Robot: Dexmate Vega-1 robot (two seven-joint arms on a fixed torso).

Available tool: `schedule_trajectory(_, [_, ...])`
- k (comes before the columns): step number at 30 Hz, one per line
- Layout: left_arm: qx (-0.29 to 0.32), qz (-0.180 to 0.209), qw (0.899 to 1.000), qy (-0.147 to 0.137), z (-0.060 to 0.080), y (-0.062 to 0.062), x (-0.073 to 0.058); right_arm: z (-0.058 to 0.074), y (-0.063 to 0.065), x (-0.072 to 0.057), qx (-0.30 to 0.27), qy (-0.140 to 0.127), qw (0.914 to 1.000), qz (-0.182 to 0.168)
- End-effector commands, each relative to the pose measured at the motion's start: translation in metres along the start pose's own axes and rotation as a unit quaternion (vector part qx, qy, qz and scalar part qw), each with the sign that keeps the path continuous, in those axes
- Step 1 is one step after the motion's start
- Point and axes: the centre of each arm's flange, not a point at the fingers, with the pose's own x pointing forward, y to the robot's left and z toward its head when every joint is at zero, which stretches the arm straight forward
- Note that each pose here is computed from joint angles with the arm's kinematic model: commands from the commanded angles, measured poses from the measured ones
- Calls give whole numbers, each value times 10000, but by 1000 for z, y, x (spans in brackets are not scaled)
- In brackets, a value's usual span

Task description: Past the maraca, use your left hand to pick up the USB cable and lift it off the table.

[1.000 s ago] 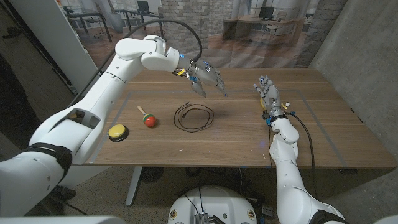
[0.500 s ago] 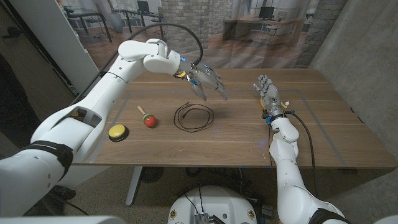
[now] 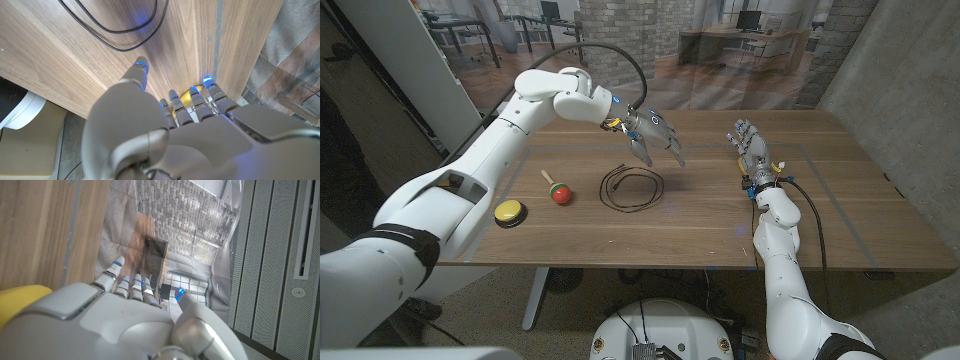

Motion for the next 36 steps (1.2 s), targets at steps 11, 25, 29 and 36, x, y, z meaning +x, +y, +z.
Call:
schedule_trajectory(11, [-187, -104, 9995, -212, 7, -12, 9, 4, 1, 2, -14, -80, 10000, 28])
schedule_trajectory(25, [72, -309, 9991, -291, 14, -19, 13, 3, 3, 2, -2, -74, 10000, 52])
schedule_trajectory(29, [109, -304, 9991, -267, 14, -19, 12, 2, 3, 2, 2, -74, 10000, 50])
schedule_trajectory(36, [108, -320, 9990, -287, 15, -21, 14, 1, 4, 3, 13, -73, 9999, 71])
